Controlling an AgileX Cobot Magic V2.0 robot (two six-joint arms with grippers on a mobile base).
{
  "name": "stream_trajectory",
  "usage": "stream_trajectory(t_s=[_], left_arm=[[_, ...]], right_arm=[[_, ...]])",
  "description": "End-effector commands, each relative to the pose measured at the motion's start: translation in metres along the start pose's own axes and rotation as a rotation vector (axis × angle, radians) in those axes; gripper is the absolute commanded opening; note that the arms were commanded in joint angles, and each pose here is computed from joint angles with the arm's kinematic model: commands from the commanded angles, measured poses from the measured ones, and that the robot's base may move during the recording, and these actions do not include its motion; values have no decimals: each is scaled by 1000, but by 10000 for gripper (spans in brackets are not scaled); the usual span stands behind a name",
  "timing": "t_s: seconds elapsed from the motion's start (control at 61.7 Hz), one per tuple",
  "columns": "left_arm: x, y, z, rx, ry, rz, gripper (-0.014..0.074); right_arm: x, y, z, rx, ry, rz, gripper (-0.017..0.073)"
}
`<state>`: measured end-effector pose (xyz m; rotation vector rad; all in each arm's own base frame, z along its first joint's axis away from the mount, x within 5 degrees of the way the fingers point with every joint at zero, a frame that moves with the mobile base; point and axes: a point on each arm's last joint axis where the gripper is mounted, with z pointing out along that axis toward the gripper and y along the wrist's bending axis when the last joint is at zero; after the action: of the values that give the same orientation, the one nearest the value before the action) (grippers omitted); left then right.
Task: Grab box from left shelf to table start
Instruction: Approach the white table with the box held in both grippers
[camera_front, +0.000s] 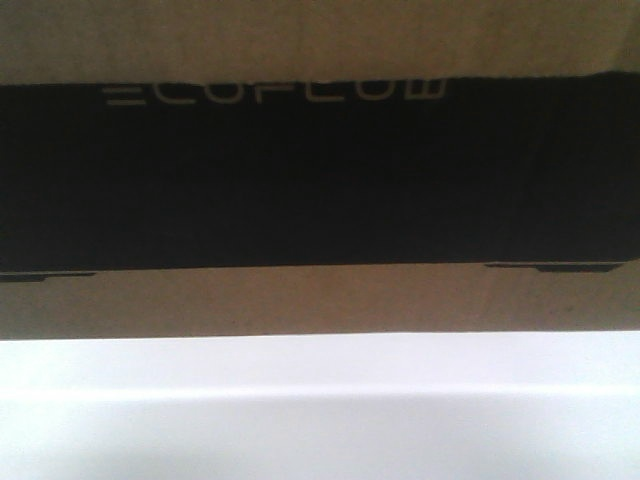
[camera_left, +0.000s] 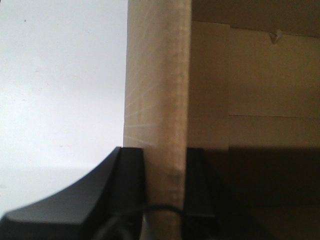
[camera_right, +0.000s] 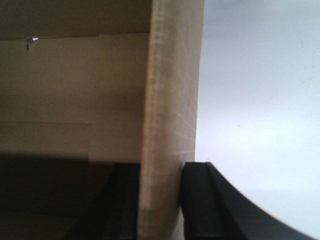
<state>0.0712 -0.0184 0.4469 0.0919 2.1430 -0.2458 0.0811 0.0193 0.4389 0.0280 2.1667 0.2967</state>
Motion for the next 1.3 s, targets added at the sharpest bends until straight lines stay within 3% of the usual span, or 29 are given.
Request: stream_trajectory(t_s=[0.0, 1.28], left_arm=[[-18, -3, -14, 29, -193, -13, -54], [-18, -4, -14, 38, -190, -18, -54]], right_arm=[[-18, -5, -9, 80, -158, -53, 26], [-20, -5, -9, 75, -181, -54, 26]])
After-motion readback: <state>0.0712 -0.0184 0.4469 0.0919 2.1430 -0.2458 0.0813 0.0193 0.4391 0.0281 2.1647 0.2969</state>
